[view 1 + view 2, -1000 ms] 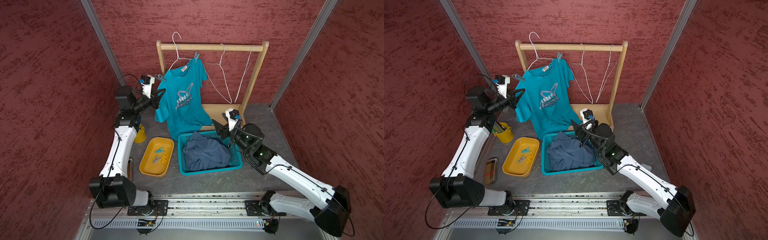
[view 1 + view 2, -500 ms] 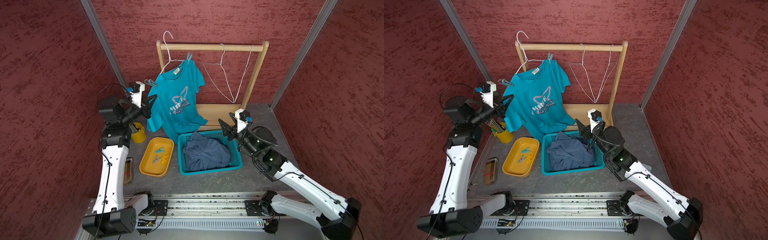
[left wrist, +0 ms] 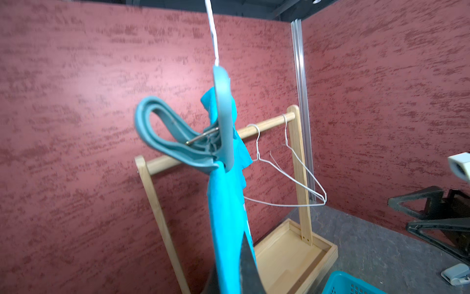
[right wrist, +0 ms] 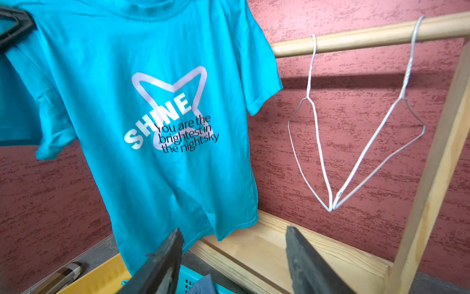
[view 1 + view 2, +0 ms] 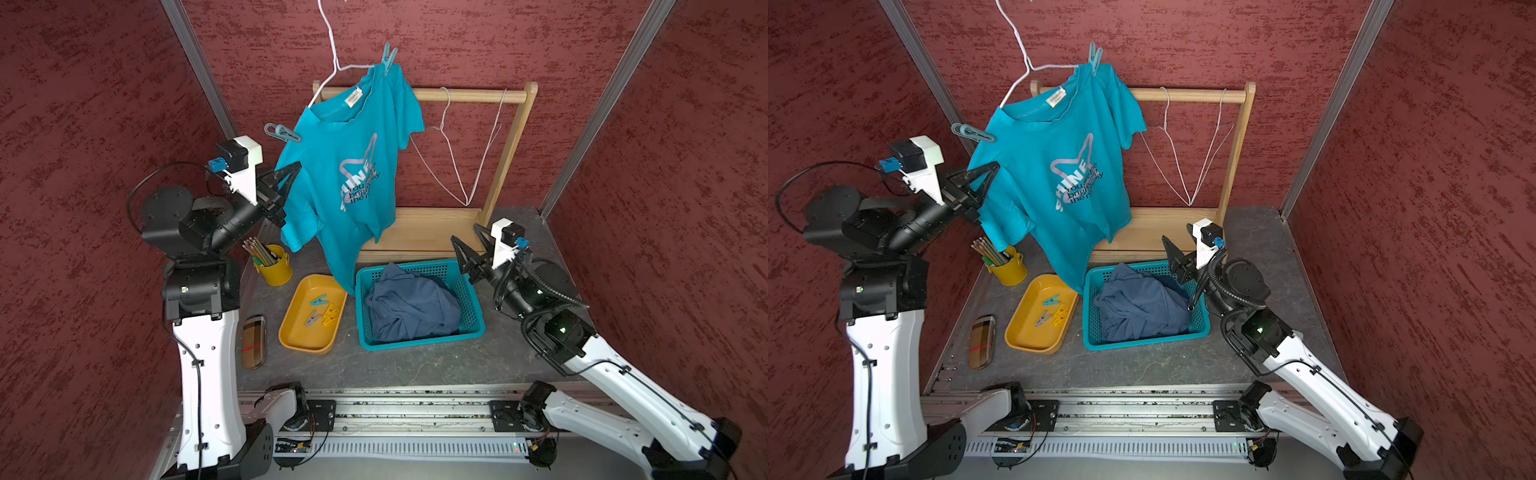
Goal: Remove the clothespins securing t-shirts to the hanger
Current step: Pick up the hanger from the clothes rail.
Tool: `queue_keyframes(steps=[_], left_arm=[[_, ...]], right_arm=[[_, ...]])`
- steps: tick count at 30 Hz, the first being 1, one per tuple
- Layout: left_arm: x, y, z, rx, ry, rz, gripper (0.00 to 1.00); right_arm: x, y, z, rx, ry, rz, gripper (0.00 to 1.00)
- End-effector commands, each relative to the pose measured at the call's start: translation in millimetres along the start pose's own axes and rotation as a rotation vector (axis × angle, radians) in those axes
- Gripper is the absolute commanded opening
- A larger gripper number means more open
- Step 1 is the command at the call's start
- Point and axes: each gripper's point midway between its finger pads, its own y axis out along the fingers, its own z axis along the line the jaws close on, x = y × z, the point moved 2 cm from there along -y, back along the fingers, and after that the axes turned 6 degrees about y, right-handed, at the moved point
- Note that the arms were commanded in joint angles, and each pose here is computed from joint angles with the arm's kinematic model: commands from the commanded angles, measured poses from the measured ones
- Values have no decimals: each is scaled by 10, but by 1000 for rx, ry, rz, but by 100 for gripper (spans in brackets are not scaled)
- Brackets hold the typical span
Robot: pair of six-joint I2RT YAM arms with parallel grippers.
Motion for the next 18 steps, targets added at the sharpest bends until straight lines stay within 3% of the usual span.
queue_keyframes(steps=[1, 8, 18], left_arm=[[570, -141, -149, -28, 95, -135, 0], [853, -187, -306, -130, 65, -129, 0], [542, -201, -570, -411, -45, -46, 0]], right_arm=[[123, -76, -56, -35, 23, -25, 67], [222, -149, -97, -63, 16, -35, 67], [455, -345, -158, -110, -49, -29, 66]])
